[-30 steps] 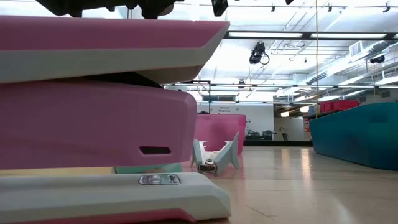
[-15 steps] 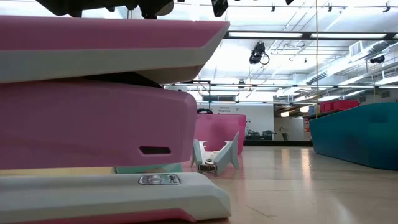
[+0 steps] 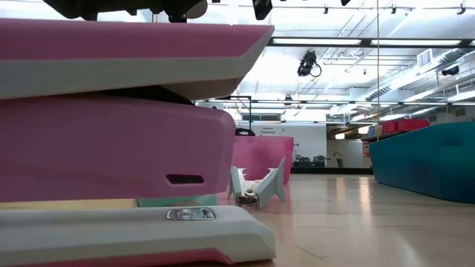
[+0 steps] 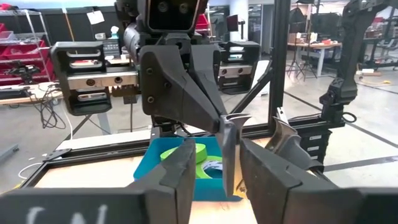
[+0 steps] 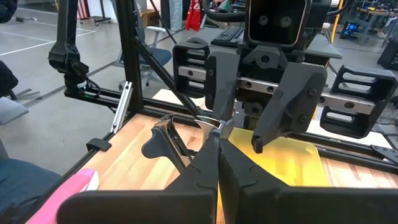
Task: Pick and place Stapler, Stapler remover, tape
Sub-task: Put the black staple remover into the yellow bin
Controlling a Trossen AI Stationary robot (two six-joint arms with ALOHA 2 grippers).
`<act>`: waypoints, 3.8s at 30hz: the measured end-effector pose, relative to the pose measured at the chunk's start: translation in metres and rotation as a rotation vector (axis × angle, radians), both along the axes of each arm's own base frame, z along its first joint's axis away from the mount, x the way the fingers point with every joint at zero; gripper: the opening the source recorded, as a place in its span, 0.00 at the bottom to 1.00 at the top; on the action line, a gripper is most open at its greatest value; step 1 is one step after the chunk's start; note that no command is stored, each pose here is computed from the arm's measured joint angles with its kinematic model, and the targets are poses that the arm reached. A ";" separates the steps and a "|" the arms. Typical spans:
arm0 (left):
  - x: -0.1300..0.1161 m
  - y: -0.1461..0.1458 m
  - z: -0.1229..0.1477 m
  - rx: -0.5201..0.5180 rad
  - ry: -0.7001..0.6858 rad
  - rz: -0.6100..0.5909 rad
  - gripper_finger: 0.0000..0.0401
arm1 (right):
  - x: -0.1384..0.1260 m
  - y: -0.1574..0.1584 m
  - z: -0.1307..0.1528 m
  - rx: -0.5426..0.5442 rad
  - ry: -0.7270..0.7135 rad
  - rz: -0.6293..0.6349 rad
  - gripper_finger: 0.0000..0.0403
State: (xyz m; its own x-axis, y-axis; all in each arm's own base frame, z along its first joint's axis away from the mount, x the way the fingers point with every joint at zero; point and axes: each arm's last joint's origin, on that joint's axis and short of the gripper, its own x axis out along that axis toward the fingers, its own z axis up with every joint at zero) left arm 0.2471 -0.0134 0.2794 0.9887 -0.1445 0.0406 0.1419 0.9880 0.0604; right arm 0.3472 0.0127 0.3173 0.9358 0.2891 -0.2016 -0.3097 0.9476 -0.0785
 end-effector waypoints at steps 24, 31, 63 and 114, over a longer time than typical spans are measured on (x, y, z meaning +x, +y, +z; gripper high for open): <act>0.000 0.000 0.000 0.008 -0.002 -0.007 0.05 | 0.000 0.000 -0.002 -0.001 0.021 -0.002 0.00; 0.000 0.000 0.000 0.015 -0.002 -0.011 0.02 | 0.000 0.000 -0.002 -0.001 0.021 -0.002 0.00; -0.004 0.008 -0.008 0.036 0.108 0.037 0.00 | -0.005 0.000 0.007 0.050 0.003 -0.008 0.43; -0.097 0.058 -0.042 0.071 0.869 0.675 0.00 | -0.020 -0.002 0.008 0.024 0.107 -0.071 0.36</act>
